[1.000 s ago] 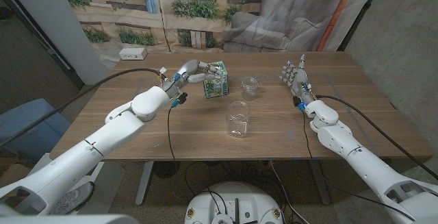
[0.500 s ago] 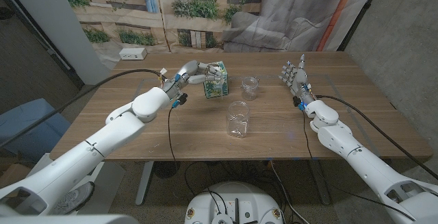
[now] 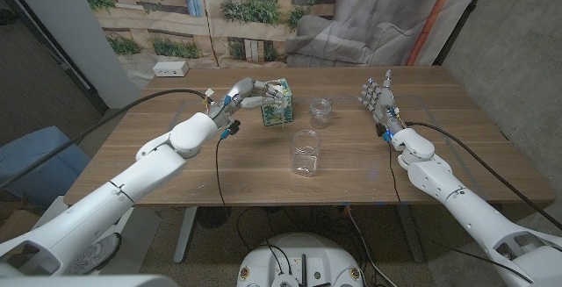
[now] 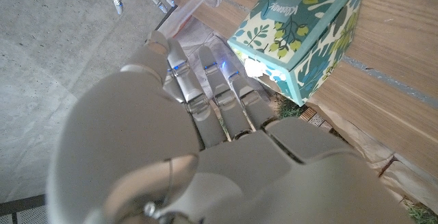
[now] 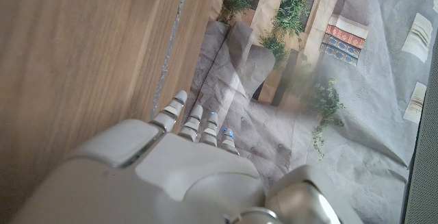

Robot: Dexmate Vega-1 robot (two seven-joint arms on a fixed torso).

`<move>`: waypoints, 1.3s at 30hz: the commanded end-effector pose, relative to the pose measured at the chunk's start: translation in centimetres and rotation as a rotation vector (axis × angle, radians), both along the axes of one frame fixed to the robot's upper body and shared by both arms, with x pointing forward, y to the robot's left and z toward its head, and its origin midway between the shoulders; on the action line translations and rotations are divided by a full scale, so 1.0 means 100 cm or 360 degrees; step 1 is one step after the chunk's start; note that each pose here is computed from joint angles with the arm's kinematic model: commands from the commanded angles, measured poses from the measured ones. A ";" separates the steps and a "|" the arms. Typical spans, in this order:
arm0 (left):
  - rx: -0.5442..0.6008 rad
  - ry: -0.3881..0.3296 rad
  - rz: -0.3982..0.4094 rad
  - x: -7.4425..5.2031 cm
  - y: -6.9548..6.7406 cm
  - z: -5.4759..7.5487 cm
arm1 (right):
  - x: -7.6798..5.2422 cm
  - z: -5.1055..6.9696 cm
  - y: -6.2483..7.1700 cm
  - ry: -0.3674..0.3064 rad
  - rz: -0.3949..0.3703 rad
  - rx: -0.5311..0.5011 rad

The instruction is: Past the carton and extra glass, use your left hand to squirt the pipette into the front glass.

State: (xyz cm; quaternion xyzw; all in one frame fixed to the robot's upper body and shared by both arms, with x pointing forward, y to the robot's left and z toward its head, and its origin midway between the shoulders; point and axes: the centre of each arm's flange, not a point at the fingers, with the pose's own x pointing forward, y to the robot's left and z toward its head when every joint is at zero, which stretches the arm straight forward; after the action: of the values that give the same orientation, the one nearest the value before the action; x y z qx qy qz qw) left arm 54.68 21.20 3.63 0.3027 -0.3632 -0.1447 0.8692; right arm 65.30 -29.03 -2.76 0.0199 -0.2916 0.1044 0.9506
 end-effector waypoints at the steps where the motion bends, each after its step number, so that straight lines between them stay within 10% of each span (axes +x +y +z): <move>1: 0.0024 -0.0035 -0.0001 -0.001 -0.001 -0.001 | 0.000 0.000 0.000 0.0000 -0.0008 0.0004; 39: -0.0042 0.0118 -0.0041 0.007 0.008 -0.007 | 0.000 0.000 0.000 0.0000 -0.0008 0.0005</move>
State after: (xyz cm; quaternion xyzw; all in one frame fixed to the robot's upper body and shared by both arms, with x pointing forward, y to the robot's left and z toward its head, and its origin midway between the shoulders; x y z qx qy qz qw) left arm 55.20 21.62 3.07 0.2831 -0.3415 -0.1596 0.8819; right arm 65.30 -29.06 -2.77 0.0203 -0.2918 0.1017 0.9508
